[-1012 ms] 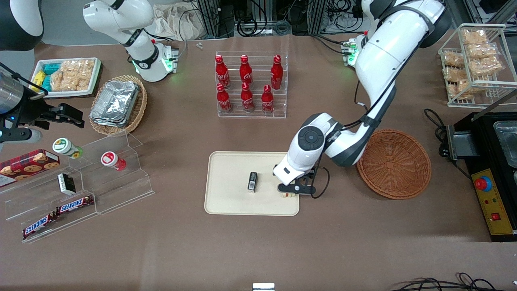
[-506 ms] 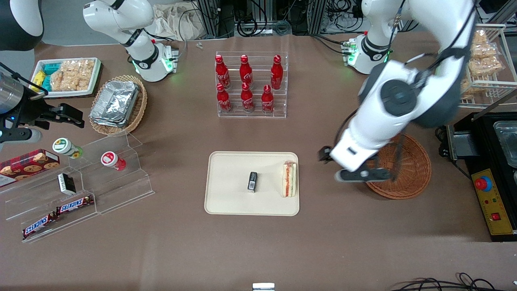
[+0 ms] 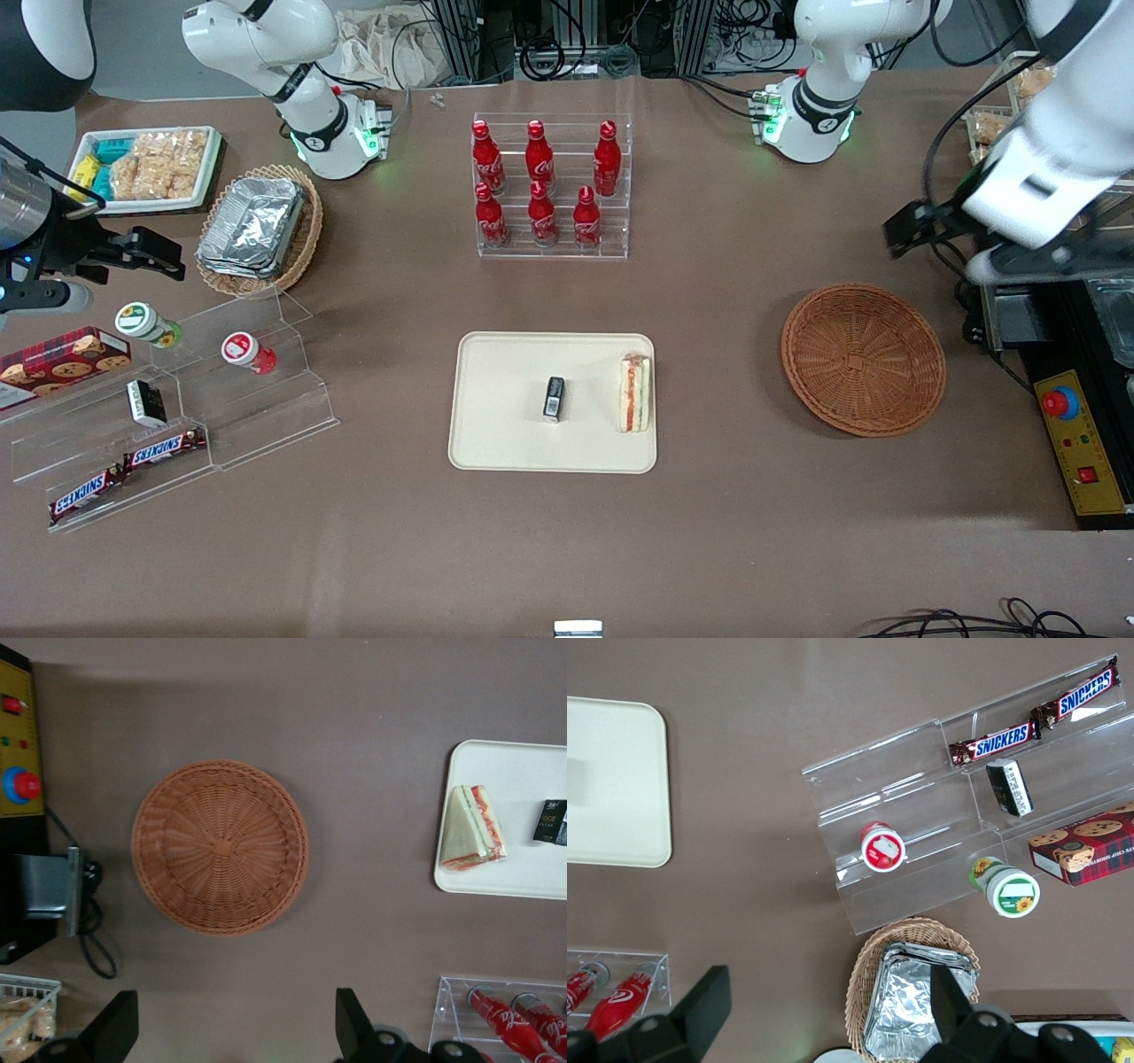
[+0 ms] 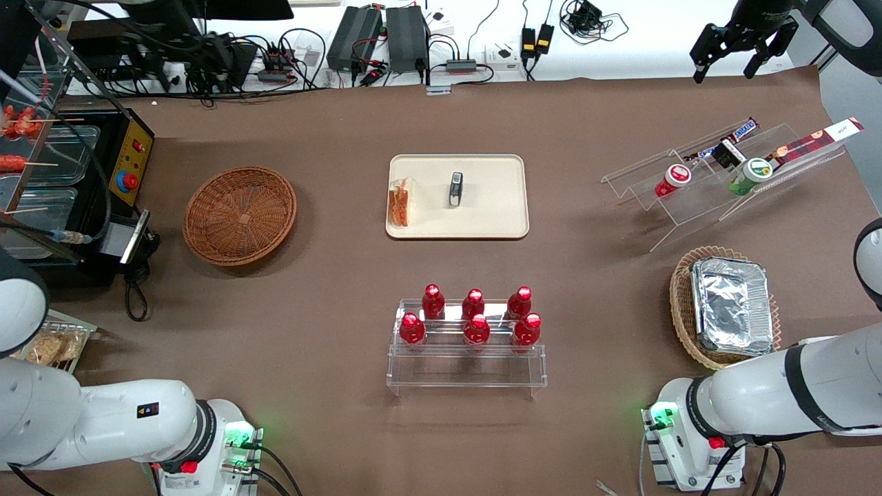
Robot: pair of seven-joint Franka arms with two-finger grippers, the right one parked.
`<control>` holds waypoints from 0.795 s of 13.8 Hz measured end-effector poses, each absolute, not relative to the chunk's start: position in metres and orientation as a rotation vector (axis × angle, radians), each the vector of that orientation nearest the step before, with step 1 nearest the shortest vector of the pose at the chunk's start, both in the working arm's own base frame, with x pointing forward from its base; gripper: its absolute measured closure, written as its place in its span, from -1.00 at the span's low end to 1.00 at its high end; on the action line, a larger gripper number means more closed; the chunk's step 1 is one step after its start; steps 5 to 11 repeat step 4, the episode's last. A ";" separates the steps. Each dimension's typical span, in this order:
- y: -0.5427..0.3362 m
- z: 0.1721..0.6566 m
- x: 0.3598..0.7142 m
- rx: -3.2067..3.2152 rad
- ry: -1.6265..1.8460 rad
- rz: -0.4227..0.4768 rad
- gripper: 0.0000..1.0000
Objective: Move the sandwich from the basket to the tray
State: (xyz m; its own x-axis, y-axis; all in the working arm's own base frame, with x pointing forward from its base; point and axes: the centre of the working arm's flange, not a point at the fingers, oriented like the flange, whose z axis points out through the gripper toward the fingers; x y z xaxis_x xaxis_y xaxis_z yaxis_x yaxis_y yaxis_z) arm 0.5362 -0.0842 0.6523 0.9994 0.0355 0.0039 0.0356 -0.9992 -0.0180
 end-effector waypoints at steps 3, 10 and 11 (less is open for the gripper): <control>-0.055 0.669 0.518 -3.132 -0.049 0.016 -1.00; -0.057 0.668 0.517 -3.132 -0.042 0.020 -1.00; -0.057 0.668 0.517 -3.132 -0.042 0.020 -1.00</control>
